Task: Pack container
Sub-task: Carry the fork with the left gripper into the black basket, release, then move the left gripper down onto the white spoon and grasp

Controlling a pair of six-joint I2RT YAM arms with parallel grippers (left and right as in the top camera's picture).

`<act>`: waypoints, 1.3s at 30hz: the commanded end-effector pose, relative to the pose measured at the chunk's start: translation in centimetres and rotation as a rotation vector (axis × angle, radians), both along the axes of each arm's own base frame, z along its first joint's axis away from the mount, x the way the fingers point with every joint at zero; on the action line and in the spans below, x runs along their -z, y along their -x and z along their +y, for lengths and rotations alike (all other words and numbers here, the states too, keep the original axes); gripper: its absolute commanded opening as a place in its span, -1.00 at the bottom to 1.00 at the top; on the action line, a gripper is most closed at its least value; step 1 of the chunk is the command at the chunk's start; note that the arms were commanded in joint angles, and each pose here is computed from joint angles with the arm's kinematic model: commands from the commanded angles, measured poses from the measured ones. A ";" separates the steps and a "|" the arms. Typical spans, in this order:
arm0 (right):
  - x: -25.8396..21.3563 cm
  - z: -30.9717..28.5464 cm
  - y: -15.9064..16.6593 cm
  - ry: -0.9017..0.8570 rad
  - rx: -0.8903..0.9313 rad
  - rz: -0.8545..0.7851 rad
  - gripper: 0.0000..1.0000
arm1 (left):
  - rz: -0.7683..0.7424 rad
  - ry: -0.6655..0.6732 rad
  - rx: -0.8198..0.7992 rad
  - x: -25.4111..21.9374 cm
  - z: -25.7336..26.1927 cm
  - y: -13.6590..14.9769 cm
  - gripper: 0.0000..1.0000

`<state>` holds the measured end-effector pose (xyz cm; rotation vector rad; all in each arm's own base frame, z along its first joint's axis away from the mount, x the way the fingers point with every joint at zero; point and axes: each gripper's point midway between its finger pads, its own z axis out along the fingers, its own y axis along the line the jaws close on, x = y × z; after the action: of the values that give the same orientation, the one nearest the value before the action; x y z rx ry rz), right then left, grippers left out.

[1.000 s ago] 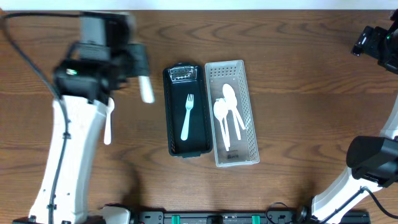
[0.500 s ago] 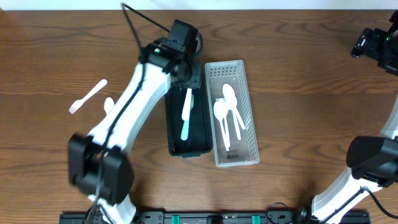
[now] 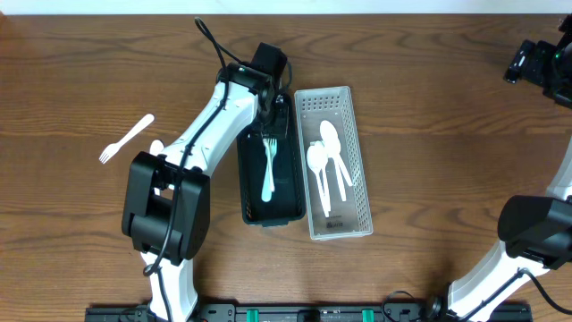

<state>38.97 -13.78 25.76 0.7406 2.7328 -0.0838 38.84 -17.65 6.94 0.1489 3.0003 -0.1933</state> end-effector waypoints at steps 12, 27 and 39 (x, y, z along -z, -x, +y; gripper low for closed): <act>-0.1 -0.1 0.2 0.003 -0.014 -0.001 0.86 | -0.439 -0.197 -0.164 -19.4 13.9 1.9 0.62; -0.1 -0.1 0.1 0.003 -0.014 -0.001 0.86 | 0.006 -0.105 -0.399 -6.5 26.0 3.8 0.71; -0.1 -0.1 0.1 0.003 -0.014 -0.001 0.86 | 0.176 -0.104 -0.290 2.4 26.0 3.9 0.71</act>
<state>39.03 -13.76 25.77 0.7349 2.7324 -0.0815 35.12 8.36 4.94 -0.4072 3.1468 -0.0092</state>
